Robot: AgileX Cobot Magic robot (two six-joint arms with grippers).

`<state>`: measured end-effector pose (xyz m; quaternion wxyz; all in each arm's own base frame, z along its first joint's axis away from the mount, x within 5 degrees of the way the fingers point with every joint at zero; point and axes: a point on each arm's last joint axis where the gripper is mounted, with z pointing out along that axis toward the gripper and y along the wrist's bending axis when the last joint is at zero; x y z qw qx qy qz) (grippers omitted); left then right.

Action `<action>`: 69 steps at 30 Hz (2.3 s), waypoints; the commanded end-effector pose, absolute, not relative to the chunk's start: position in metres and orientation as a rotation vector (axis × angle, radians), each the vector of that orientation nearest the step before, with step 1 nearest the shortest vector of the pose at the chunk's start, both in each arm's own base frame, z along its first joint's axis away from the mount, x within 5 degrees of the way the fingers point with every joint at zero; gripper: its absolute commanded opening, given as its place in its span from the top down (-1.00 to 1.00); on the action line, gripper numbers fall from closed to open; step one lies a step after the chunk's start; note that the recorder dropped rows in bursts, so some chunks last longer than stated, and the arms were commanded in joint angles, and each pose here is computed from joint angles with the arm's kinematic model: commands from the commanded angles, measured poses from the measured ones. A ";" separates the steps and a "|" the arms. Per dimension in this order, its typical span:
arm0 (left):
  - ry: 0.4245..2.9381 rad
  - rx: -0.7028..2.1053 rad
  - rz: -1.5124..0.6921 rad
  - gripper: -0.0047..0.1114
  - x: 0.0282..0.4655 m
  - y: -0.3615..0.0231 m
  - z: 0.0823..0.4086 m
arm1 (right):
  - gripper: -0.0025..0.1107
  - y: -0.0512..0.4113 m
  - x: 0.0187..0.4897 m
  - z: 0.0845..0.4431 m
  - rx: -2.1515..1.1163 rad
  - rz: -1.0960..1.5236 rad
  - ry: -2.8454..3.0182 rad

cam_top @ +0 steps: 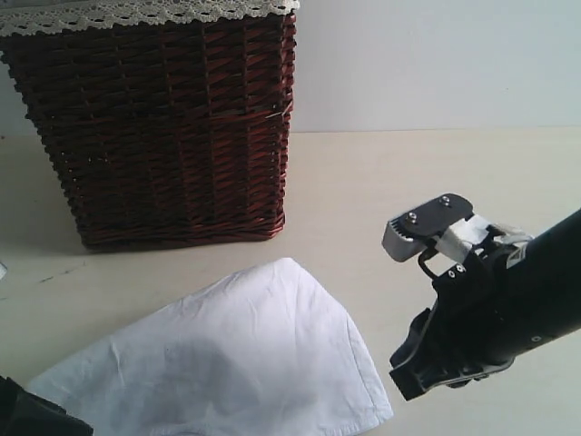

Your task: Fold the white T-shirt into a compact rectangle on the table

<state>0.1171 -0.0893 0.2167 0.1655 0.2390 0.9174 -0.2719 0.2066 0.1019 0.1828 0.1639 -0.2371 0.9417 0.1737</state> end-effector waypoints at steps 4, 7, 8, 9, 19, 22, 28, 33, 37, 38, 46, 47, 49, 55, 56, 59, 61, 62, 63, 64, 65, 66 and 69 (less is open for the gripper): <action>2.597 0.655 -0.793 0.16 0.117 -0.090 0.217 | 0.07 0.103 0.206 0.163 -0.523 0.539 2.746; 2.597 0.654 -0.794 0.16 0.117 -0.090 0.217 | 0.07 0.108 0.211 0.156 -0.463 0.607 2.748; 2.597 0.653 -0.797 0.16 0.117 -0.090 0.217 | 0.07 0.110 0.212 0.153 -0.455 0.629 2.748; 2.599 0.655 -0.799 0.16 0.116 -0.090 0.217 | 0.07 0.111 0.212 0.151 -0.453 0.640 2.749; 2.599 0.655 -0.799 0.16 0.116 -0.090 0.217 | 0.10 0.115 0.220 0.115 -0.425 0.662 2.834; 2.599 0.655 -0.799 0.16 0.116 -0.090 0.217 | 0.24 0.120 0.219 0.109 -0.456 0.746 2.830; 2.599 0.655 -0.799 0.16 0.116 -0.090 0.217 | 0.95 0.124 0.218 0.103 -0.533 0.810 2.831; 2.572 0.672 -0.818 0.16 0.117 -0.092 0.219 | 0.96 0.144 0.231 0.183 -0.758 1.028 2.495; 2.397 0.747 -1.001 0.16 0.118 -0.104 0.233 | 0.96 0.147 0.240 0.303 -0.750 0.972 2.088; 2.345 0.756 -1.035 0.16 0.118 -0.107 0.237 | 0.96 0.146 0.240 0.320 -0.728 0.969 2.043; 1.981 0.860 -1.113 0.03 0.116 -0.115 0.262 | 0.96 0.152 0.250 0.319 -0.681 1.030 2.089; 1.952 0.881 -1.095 0.03 0.115 -0.114 0.265 | 0.96 0.153 0.252 0.316 -0.671 1.039 2.099; 1.912 0.912 -1.052 0.03 0.112 -0.113 0.272 | 0.96 0.155 0.255 0.312 -0.674 1.065 2.105; 1.819 0.980 -0.805 0.03 0.109 -0.102 0.290 | 0.96 0.170 0.242 0.303 -1.037 1.383 2.043; 1.821 1.013 -0.768 0.03 0.108 -0.101 0.289 | 0.96 0.171 0.240 0.306 -1.082 1.427 2.022; 1.831 1.058 -0.725 0.03 0.108 -0.099 0.286 | 0.96 0.175 0.244 0.319 -1.040 1.472 1.911; 1.830 1.046 -0.715 0.03 0.110 -0.099 0.286 | 0.96 0.177 0.247 0.333 -1.026 1.479 1.846; 1.831 1.039 -0.711 0.03 0.110 -0.099 0.286 | 0.96 0.177 0.248 0.334 -1.026 1.478 1.842; 1.828 1.013 -0.703 0.03 0.112 -0.098 0.287 | 0.96 0.177 0.248 0.335 -1.024 1.479 1.843; 1.826 0.994 -0.697 0.03 0.113 -0.098 0.288 | 0.96 0.177 0.248 0.335 -1.025 1.478 1.846; 1.815 0.964 -0.690 0.03 0.115 -0.098 0.289 | 0.96 0.177 0.248 0.334 -1.019 1.482 1.853; 1.802 0.962 -0.690 0.03 0.116 -0.098 0.290 | 0.96 0.177 0.249 0.333 -1.005 1.494 1.867; 1.692 0.918 -0.802 0.03 0.114 -0.104 0.301 | 0.96 0.183 0.252 0.322 -1.002 1.523 1.929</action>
